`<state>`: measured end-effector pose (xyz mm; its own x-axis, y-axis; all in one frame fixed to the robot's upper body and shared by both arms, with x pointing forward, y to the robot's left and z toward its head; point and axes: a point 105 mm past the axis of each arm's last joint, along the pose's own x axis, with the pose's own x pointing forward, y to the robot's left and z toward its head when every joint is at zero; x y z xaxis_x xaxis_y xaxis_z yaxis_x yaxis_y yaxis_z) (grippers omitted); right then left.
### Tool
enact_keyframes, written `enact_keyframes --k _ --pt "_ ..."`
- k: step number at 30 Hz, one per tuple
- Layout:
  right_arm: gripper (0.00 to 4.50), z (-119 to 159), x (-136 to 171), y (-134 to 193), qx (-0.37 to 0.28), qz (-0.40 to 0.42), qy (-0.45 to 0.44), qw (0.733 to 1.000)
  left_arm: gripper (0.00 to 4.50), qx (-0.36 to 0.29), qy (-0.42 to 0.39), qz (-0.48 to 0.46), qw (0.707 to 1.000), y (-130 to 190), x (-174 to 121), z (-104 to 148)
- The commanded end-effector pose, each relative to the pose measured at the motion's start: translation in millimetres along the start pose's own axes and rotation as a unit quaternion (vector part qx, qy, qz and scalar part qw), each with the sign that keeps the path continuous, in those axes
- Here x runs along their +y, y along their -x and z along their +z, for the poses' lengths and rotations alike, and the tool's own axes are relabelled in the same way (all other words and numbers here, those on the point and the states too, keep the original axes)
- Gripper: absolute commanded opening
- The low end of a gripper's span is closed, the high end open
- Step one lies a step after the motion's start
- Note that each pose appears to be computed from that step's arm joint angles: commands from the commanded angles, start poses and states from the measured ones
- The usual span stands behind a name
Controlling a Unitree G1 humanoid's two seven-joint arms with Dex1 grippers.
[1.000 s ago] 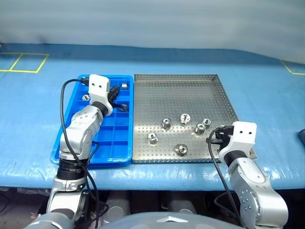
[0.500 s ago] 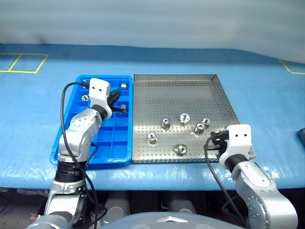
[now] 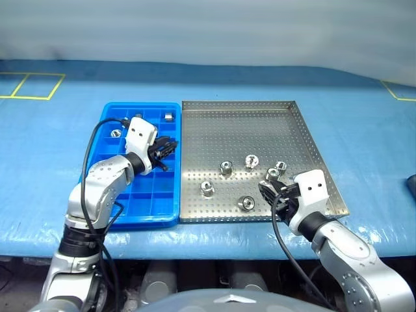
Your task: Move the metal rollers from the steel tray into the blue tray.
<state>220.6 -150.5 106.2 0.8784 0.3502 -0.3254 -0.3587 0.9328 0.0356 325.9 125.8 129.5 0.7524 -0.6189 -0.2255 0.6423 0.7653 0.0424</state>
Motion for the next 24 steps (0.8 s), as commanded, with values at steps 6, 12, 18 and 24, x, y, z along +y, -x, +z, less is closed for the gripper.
enact_keyframes --k 6,12,18,24 --pt "4.5 15.0 6.0 1.6 -0.024 0.025 0.027 0.999 4.45 -0.002 -0.04 -0.093 0.995 1.4 -22.2 14.6" --pt "4.5 15.6 9.8 -3.0 -0.023 0.033 0.033 0.999 4.45 0.015 -0.075 -0.169 0.983 -16.2 -38.6 19.4" --pt "4.5 13.4 11.8 -6.8 -0.021 0.025 0.04 0.999 4.45 0.06 -0.148 -0.232 0.96 -43.2 -53.4 14.5" --pt "4.5 10.2 9.6 -5.9 -0.025 -0.002 0.034 0.999 4.45 0.095 -0.133 -0.273 0.948 -70.7 -67.1 11.4"
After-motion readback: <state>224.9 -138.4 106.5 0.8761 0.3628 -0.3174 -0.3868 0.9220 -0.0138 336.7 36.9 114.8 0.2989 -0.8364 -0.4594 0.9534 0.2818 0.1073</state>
